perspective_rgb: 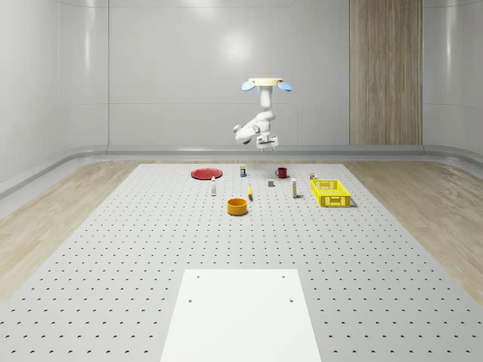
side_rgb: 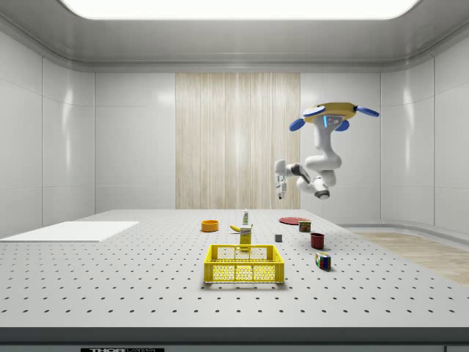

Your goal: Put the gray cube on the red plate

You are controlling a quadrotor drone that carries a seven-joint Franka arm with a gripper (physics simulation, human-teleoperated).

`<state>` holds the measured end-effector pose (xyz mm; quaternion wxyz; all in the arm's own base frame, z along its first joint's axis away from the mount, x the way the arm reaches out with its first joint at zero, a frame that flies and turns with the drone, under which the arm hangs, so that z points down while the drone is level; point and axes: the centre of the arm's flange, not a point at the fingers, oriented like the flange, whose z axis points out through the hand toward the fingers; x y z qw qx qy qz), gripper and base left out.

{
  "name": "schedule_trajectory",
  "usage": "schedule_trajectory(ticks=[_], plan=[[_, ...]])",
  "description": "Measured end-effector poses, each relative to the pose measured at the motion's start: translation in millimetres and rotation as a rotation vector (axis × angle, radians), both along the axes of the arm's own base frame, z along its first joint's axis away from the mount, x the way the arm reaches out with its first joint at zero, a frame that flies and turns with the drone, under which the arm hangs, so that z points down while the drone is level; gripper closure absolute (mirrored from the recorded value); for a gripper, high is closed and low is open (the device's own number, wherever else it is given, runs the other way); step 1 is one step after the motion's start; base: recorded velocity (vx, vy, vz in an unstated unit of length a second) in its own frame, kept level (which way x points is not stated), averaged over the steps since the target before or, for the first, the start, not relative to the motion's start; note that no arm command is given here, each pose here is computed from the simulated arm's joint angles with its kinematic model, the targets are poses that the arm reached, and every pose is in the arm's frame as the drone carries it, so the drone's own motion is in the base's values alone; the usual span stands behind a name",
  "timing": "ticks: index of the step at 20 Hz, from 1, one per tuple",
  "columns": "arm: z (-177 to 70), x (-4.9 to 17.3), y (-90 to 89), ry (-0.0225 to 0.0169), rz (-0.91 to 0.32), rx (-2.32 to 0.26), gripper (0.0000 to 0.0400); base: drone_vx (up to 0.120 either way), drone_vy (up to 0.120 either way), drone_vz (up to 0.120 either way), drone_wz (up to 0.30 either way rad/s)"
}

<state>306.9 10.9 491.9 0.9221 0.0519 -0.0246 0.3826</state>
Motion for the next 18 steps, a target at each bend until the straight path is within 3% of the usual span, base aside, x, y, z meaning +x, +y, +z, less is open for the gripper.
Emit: schedule_trajectory(ticks=[11, 15, 18], plan=[[-1.0, -0.1, -9.6, 0.0034, -0.002, -0.098, 0.0, 0.025, 0.0, -0.12, 0.0], [-1.1, -0.1, -10.4, 0.0038, -0.002, -0.106, 0.0, 0.0, 0.11, -0.12, 0.0], [-1.1, -0.1, -10.7, 0.0039, -0.002, -0.109, 0.0, 0.0, 0.0, -0.12, 0.0]])
